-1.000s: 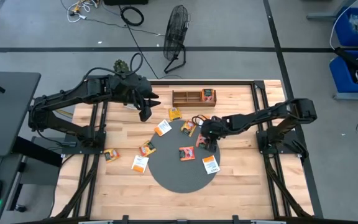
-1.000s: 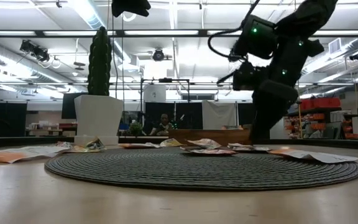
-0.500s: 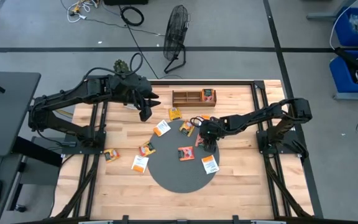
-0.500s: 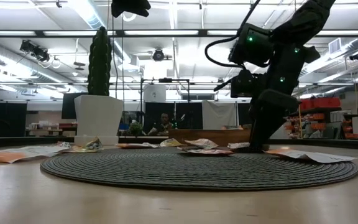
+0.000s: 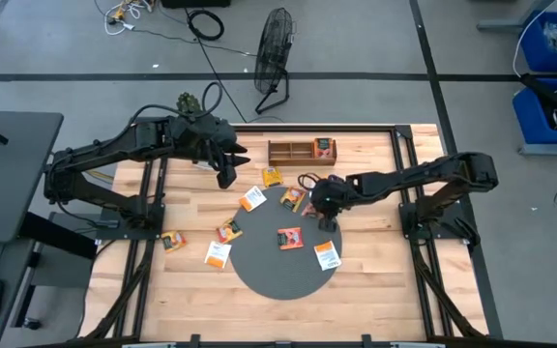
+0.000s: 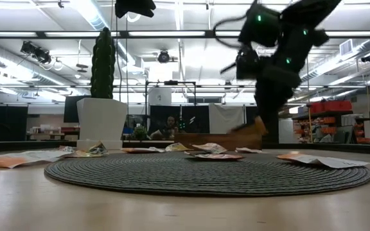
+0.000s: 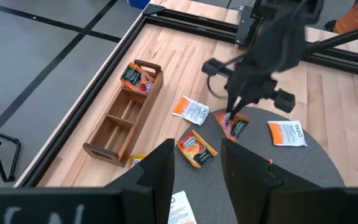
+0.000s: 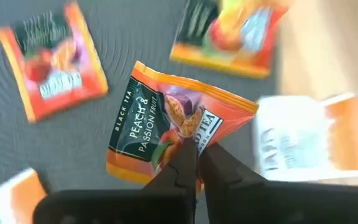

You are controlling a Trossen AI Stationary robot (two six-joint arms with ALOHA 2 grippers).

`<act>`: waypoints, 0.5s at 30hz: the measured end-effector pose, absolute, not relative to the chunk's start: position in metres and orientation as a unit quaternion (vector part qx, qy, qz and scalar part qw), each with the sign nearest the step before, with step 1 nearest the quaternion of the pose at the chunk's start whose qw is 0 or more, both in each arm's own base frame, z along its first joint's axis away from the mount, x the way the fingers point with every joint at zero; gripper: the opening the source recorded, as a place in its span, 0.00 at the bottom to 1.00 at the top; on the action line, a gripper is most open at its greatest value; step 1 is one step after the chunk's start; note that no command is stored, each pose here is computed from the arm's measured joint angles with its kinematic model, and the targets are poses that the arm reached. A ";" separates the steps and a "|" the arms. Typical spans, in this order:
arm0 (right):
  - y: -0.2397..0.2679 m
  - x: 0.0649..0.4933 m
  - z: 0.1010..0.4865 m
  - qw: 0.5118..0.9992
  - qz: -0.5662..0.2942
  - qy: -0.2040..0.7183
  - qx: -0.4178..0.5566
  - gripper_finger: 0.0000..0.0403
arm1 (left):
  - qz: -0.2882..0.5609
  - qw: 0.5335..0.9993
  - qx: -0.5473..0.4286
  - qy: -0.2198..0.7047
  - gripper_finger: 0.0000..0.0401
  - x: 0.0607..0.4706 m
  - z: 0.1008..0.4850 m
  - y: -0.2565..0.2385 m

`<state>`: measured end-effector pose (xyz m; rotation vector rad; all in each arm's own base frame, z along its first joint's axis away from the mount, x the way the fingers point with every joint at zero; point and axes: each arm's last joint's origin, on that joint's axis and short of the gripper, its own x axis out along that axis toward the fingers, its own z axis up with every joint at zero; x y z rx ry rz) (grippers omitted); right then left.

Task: Pick & Place Tea
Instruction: Put the yellow tea bag into the right section of the wooden organizer

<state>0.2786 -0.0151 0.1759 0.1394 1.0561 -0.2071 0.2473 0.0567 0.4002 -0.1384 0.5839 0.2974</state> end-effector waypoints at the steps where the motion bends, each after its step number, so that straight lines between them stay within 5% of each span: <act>1: -0.016 0.281 0.185 0.864 -0.109 0.487 0.062 0.01 | 0.146 0.944 -0.070 0.286 0.34 0.247 0.400 0.057; 15: -0.034 0.314 0.311 0.931 -0.331 0.145 0.055 0.01 | 0.176 0.961 -0.152 0.148 0.34 0.258 0.422 0.060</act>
